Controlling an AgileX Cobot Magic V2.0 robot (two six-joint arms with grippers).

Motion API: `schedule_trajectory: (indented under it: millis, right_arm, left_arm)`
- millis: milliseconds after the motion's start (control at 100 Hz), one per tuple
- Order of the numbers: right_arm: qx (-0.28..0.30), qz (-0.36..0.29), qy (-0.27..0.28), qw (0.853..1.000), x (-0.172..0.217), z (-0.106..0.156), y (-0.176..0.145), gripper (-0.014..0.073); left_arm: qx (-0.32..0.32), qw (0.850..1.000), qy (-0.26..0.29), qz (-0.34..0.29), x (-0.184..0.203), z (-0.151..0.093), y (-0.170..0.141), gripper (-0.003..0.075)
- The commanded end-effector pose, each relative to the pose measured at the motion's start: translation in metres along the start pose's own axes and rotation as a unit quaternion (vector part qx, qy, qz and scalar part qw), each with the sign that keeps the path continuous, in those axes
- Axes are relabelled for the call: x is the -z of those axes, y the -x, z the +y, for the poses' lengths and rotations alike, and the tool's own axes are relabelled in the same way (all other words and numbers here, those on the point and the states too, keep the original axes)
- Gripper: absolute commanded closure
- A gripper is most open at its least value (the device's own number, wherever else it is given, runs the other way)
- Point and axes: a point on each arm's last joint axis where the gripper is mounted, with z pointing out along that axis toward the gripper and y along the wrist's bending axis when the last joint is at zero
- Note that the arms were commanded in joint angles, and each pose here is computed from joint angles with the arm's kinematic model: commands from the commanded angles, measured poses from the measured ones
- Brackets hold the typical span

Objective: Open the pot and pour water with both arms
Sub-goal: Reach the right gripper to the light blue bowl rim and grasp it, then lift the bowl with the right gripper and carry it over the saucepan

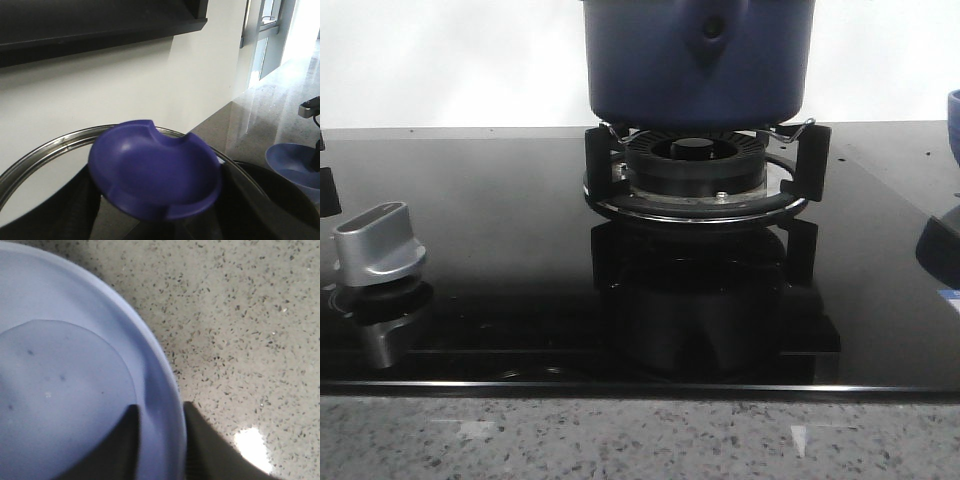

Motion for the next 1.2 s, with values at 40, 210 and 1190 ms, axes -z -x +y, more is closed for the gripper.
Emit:
schedule_trajectory:
  millis: [40, 210, 1190]
  right_arm:
    - [-0.001, -0.046, 0.000, 0.999, 0.017, -0.002, 0.009, 0.0666]
    - [-0.002, -0.044, 0.000, 0.999, 0.023, -0.002, 0.006, 0.0665]
    - [0.100, -0.214, 0.137, 0.962, 0.166, 0.088, 0.057, 0.0662]
  left_arm:
    - [-0.003, 0.998, -0.003, -0.062, 0.012, -0.015, 0.033, 0.0475]
    - [-0.003, 0.998, -0.003, -0.062, 0.012, -0.015, 0.033, 0.0475]
    - [-0.003, 0.998, -0.003, -0.062, 0.012, -0.015, 0.033, 0.0475]
